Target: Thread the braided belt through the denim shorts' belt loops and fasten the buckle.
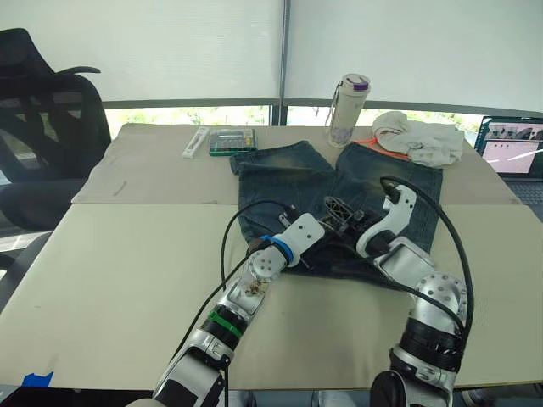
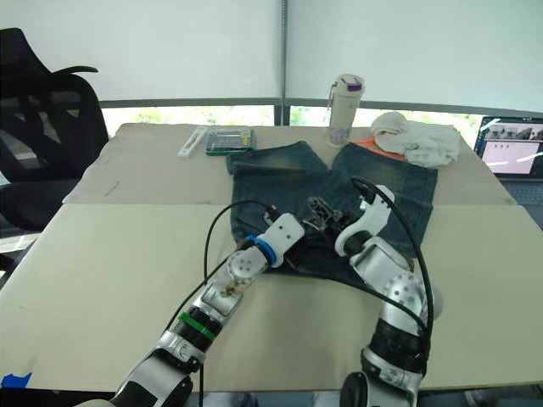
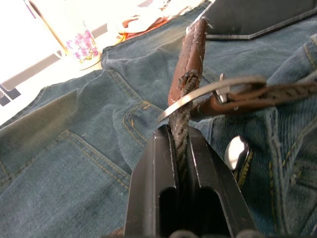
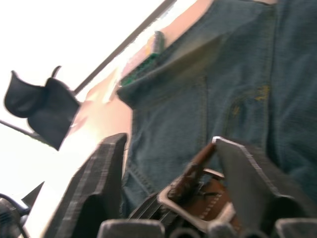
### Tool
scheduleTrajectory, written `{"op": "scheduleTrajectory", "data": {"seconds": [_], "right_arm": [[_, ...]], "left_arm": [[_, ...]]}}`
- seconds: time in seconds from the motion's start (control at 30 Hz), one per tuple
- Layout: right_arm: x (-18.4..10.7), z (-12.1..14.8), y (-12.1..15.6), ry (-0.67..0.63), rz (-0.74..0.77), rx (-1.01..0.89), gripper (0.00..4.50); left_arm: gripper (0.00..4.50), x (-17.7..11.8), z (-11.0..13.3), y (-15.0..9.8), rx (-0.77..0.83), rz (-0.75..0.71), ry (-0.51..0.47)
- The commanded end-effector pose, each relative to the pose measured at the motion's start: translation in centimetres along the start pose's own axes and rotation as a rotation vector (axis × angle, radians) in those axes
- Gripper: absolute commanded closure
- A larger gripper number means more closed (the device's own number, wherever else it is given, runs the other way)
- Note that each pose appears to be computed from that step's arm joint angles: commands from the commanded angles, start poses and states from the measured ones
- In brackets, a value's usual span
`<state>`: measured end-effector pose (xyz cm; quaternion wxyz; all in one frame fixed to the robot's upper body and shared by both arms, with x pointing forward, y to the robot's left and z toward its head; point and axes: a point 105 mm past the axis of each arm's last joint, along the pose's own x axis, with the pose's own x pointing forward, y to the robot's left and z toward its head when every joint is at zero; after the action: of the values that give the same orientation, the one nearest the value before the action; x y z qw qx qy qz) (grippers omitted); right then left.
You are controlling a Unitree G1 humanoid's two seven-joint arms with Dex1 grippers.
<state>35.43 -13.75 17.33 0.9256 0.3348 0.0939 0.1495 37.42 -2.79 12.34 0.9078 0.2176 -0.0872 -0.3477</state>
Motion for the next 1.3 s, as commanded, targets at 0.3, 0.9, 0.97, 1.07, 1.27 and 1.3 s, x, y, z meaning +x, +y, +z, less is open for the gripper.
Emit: {"op": "scheduleTrajectory", "data": {"seconds": [0.3,0.9,0.97,1.07,1.27,1.3], "right_arm": [[-0.2,0.0,0.1,0.015,-0.016,0.016,4.48],[-3.8,7.1,-6.3,-0.163,-0.212,-0.006,4.5],[-4.3,7.9,-6.6,-0.185,-0.221,-0.011,4.5],[-5.6,10.1,-7.0,-0.243,-0.232,-0.04,4.5],[-7.1,13.3,-6.4,-0.304,-0.199,-0.103,4.5],[-7.1,13.7,-5.4,-0.31,-0.159,-0.116,4.5]], "left_arm": [[4.5,0.1,1.8,-0.1,0.031,0.003,-0.072],[1.51,-2.8,0.3,-0.2,0.064,-0.095,-0.118],[1.51,-3.1,0.0,-0.2,0.071,-0.107,-0.121],[1.51,-3.7,-1.0,0.3,0.081,-0.105,-0.091],[1.51,-4.2,-1.7,0.9,0.09,-0.096,-0.076],[1.51,-4.2,-1.3,1.0,0.091,-0.094,-0.094]]}}
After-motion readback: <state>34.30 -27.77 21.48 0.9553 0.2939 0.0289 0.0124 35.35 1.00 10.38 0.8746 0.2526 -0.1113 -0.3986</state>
